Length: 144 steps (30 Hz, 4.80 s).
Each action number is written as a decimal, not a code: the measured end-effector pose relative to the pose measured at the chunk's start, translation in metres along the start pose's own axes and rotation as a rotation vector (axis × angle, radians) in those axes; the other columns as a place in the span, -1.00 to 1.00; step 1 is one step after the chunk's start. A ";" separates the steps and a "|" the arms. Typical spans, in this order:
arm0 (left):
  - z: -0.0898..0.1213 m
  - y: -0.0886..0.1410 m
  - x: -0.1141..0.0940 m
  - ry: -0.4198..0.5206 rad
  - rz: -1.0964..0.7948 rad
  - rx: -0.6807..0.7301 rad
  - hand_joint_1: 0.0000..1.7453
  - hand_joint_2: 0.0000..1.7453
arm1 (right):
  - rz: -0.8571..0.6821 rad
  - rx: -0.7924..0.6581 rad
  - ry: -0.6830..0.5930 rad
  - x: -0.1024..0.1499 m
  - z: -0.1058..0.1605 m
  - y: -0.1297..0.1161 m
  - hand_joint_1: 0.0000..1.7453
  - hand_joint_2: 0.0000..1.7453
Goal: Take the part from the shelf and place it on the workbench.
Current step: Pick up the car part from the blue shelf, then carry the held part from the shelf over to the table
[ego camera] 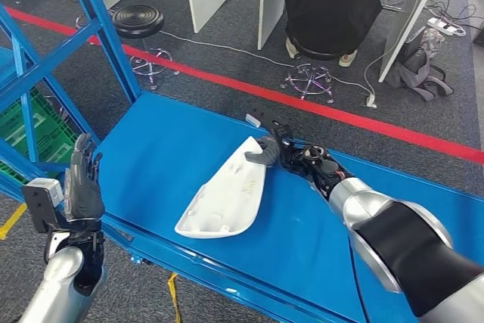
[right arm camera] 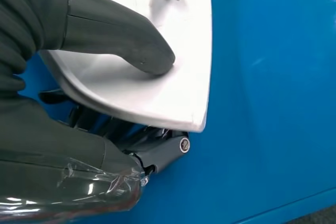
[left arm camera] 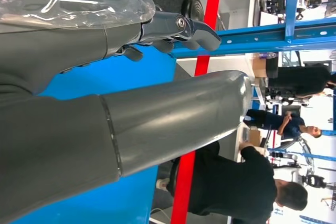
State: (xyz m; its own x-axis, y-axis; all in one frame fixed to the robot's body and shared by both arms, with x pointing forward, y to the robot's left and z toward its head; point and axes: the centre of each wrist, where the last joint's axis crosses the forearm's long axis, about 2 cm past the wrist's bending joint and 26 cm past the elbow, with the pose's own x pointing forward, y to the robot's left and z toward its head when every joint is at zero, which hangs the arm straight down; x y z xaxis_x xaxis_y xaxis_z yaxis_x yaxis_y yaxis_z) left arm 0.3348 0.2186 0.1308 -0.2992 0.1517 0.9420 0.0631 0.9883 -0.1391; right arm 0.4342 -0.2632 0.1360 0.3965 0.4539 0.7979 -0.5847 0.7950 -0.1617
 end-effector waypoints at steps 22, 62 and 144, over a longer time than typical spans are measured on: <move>0.006 0.004 -0.004 0.004 -0.015 0.034 -1.00 -1.00 | -0.250 -0.007 -0.201 -0.016 0.003 -0.002 1.00 1.00; 0.020 0.012 0.003 -0.002 -0.036 0.002 -1.00 1.00 | -0.887 0.276 -0.568 -0.056 0.009 0.070 1.00 1.00; 0.012 0.008 0.007 -0.048 -0.047 -0.074 -1.00 1.00 | -0.583 0.329 -1.038 0.084 0.077 0.002 1.00 1.00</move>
State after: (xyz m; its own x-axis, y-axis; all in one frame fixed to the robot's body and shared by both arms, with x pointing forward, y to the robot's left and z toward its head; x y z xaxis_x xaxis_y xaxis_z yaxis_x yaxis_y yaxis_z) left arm 0.3213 0.2276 0.1330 -0.3485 0.1080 0.9311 0.1174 0.9905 -0.0710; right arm 0.4120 -0.2545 0.2474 -0.0041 -0.5874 0.8093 -0.7185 0.5646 0.4062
